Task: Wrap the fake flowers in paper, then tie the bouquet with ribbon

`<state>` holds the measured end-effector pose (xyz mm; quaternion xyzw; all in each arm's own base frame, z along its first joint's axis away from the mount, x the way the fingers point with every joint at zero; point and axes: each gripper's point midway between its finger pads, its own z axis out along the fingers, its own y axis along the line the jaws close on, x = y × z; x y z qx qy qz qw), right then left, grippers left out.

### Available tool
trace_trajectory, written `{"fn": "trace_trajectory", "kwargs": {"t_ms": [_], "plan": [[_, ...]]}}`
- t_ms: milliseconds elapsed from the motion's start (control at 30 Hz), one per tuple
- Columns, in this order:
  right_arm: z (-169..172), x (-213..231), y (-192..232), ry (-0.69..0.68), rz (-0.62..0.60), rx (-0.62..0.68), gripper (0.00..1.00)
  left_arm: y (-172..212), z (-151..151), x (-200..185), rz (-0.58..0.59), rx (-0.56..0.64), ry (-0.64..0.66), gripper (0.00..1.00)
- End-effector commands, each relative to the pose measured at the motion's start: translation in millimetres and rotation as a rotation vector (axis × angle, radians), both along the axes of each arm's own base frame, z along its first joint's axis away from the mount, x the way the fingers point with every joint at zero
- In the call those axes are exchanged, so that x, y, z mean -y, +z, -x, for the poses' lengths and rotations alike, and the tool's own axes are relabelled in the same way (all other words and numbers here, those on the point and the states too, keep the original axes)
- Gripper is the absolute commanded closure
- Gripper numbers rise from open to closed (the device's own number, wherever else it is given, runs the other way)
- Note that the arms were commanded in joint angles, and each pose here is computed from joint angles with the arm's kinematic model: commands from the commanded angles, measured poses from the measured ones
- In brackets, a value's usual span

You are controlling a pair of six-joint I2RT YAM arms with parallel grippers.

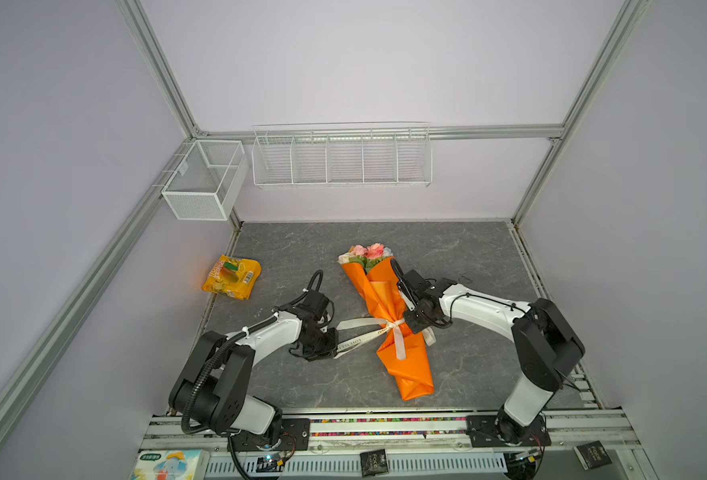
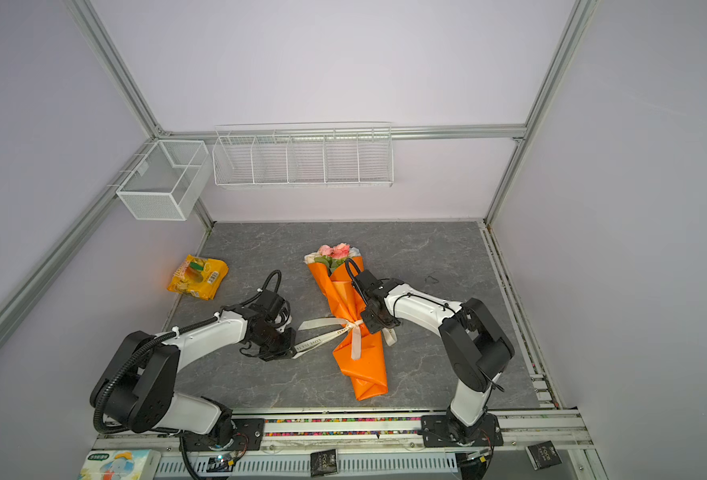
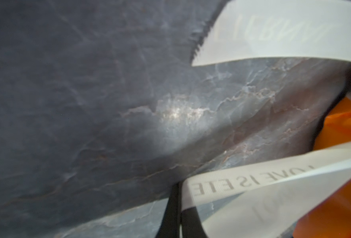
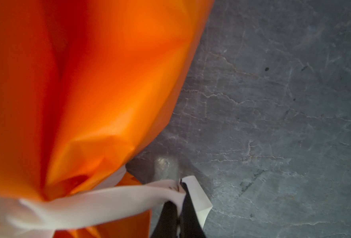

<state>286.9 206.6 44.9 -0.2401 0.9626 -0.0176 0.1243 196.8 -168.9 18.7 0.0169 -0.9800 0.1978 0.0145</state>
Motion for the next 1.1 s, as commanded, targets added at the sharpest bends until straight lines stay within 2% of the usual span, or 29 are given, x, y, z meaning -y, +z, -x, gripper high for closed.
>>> {"fn": "trace_trajectory", "kwargs": {"t_ms": [0,167,300,433,700,800,900,1067], "plan": [[2.0,15.4,-6.8,-0.069,0.0,-0.029,0.94,-2.7,-4.9,-10.7,-0.073,0.004,-0.002,1.0],[4.3,10.8,-10.7,-0.064,-0.021,-0.06,0.94,-2.4,-9.4,-6.2,-0.061,0.005,-0.02,1.0],[2.2,18.8,-15.6,-0.106,-0.011,-0.067,0.94,-3.8,-11.5,-16.0,-0.122,0.018,-0.027,1.0],[-1.0,19.9,-16.4,-0.17,-0.084,-0.088,0.94,-3.9,-13.3,-19.9,-0.146,0.021,-0.019,1.0],[0.6,27.1,-23.3,-0.201,-0.083,-0.113,0.94,-3.3,-16.4,-14.9,-0.132,0.017,-0.053,1.0],[1.6,31.0,-24.1,-0.209,-0.075,-0.113,0.94,-4.0,-12.9,-26.7,-0.196,0.009,-0.065,1.0],[1.4,32.6,-25.3,-0.222,-0.084,-0.116,0.94,-0.6,-16.7,-22.9,-0.177,0.028,-0.049,1.0],[-0.5,35.6,-26.6,-0.248,-0.077,-0.111,0.94,-3.3,-15.7,-30.5,-0.219,0.022,-0.047,1.0]]}}
